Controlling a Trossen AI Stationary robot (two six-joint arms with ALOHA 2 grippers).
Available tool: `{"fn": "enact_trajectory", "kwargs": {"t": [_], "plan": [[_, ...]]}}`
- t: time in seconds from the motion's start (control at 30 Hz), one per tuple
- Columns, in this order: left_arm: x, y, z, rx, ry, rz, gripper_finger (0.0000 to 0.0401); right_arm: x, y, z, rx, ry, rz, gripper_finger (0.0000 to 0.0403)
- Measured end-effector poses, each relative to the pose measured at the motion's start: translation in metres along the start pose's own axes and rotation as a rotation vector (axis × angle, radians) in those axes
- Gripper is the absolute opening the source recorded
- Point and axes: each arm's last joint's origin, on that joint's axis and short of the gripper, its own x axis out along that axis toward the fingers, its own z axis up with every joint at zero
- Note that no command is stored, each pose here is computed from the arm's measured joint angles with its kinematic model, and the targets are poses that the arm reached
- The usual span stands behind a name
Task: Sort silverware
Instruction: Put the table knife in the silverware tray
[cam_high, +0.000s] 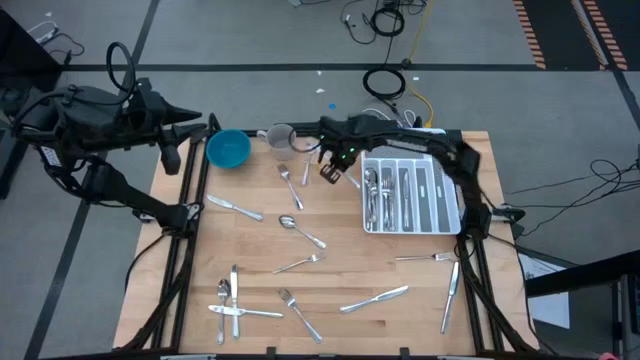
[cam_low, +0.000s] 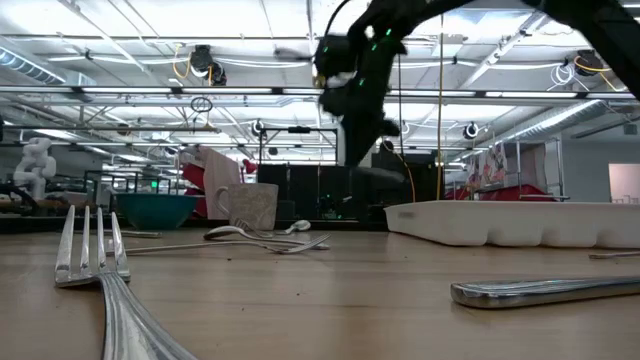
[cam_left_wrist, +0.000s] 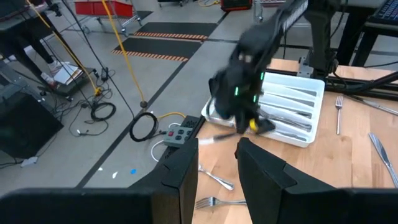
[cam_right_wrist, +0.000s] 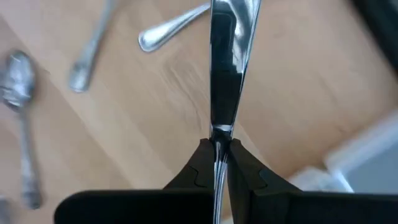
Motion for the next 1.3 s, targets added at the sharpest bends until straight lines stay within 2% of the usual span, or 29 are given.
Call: {"fn": "enact_trajectory", "kwargs": {"t": [0.13,0.23,0.5,0.63,0.77,0.87,0.97,1.07,1.3], "plan": [[0.0,0.0,0.0,0.0,0.0,0.0,0.0116,-0.048,-0.02,-0.012,0.104,-0.028,-0.073,0.0],[0.0,0.0,0.0,0.0,0.0,0.0,0.0116,-0.087,-0.035,-0.026,0.159,-0.057,-0.07,0.0],[0.0,0.0,0.0,0.0,0.0,0.0,0.0116,-0.183,-0.059,-0.086,0.31,-0.163,-0.084,0.0],[0.0,0.0,0.0,-0.001,0.0,0.0,0.0116,-0.219,-0.066,-0.119,0.384,-0.231,-0.096,0.0],[0.0,0.0,0.0,0.0,0.0,0.0,0.0116,-0.241,-0.073,-0.149,0.461,-0.281,-0.138,0.0],[0.0,0.0,0.0,0.0,0.0,0.0,0.0116,-0.241,-0.077,-0.164,0.513,-0.307,-0.135,0.0],[0.0,0.0,0.0,-0.001,0.0,0.0,0.0116,-0.222,-0.08,-0.178,0.571,-0.253,-0.169,0.0],[0.0,0.0,0.0,-0.001,0.0,0.0,0.0116,-0.189,-0.082,-0.187,0.61,-0.222,-0.152,0.0],[0.0,0.0,0.0,-0.009,0.0,0.0,0.0116,-0.095,-0.082,-0.201,0.697,-0.206,0.025,0.0]]}}
